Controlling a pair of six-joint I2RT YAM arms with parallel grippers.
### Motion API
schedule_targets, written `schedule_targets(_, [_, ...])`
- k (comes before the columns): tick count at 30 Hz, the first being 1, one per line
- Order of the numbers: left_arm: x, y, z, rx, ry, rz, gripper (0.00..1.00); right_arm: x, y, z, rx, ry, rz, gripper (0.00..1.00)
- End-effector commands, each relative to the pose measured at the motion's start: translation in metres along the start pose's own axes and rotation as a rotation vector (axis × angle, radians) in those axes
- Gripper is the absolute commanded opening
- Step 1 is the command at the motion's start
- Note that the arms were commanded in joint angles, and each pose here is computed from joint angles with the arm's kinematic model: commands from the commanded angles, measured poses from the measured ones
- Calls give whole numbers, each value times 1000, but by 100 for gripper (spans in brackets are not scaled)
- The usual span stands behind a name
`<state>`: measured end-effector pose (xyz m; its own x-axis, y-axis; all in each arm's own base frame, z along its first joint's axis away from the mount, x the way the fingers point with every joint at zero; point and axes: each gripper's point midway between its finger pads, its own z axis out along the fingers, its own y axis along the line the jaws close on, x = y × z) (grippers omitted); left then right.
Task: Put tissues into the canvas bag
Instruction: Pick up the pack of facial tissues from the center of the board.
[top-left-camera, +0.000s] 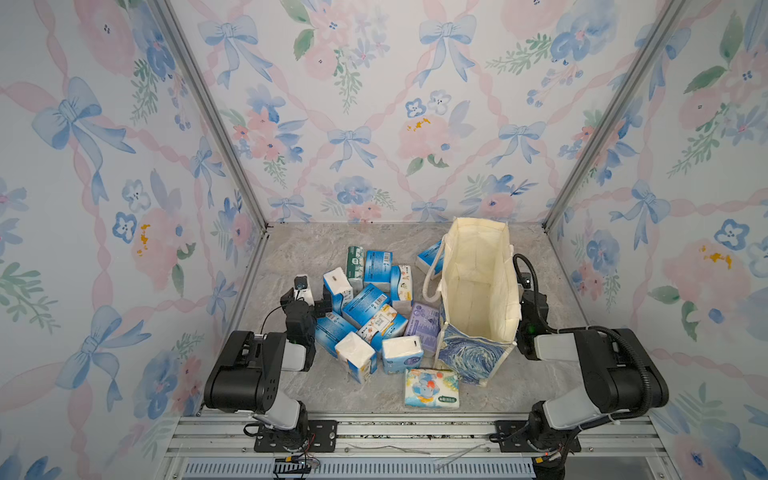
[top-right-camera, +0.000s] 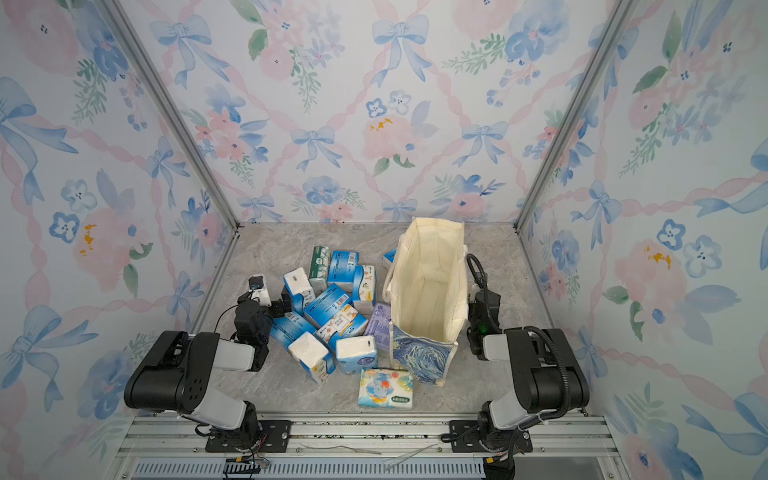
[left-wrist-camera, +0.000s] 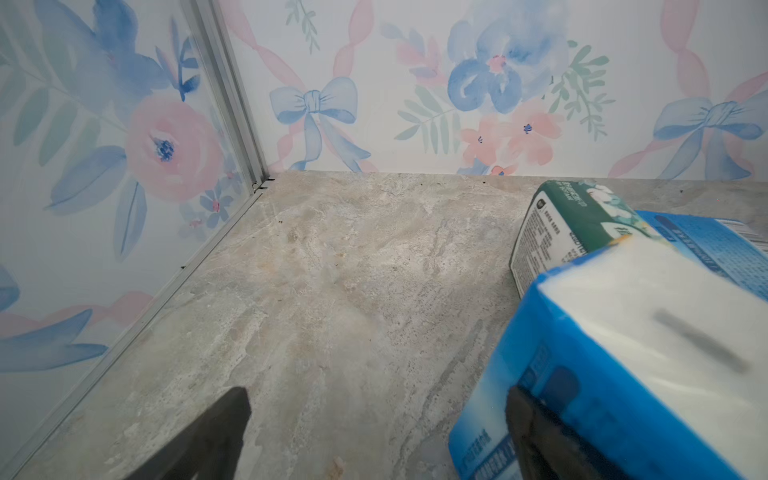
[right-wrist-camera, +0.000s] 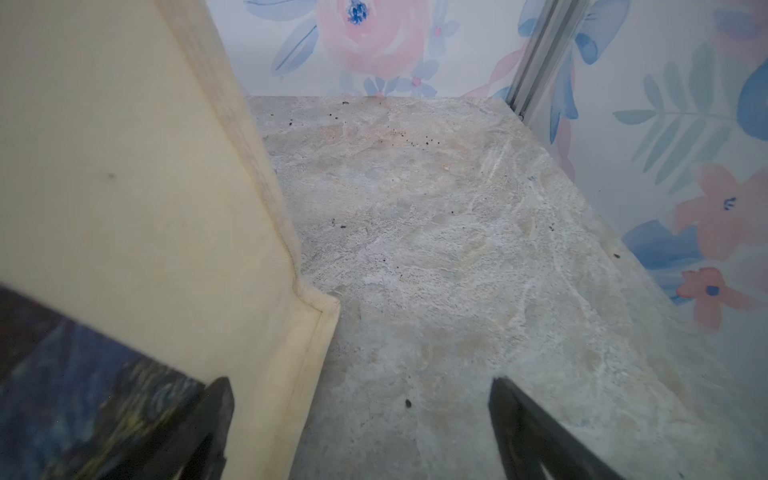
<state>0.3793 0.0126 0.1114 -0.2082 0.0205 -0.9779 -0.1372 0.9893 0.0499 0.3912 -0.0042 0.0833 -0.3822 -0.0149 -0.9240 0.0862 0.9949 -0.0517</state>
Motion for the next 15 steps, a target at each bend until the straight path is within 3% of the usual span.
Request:
schedule_targets(1, [8,-1,-1,6,18,17,98,-14,2,2,-6,-39,-6,97])
schedule_targets(15, [8,0,-1,5,19,19,98,-15,2,2,-9,-41,-4,97])
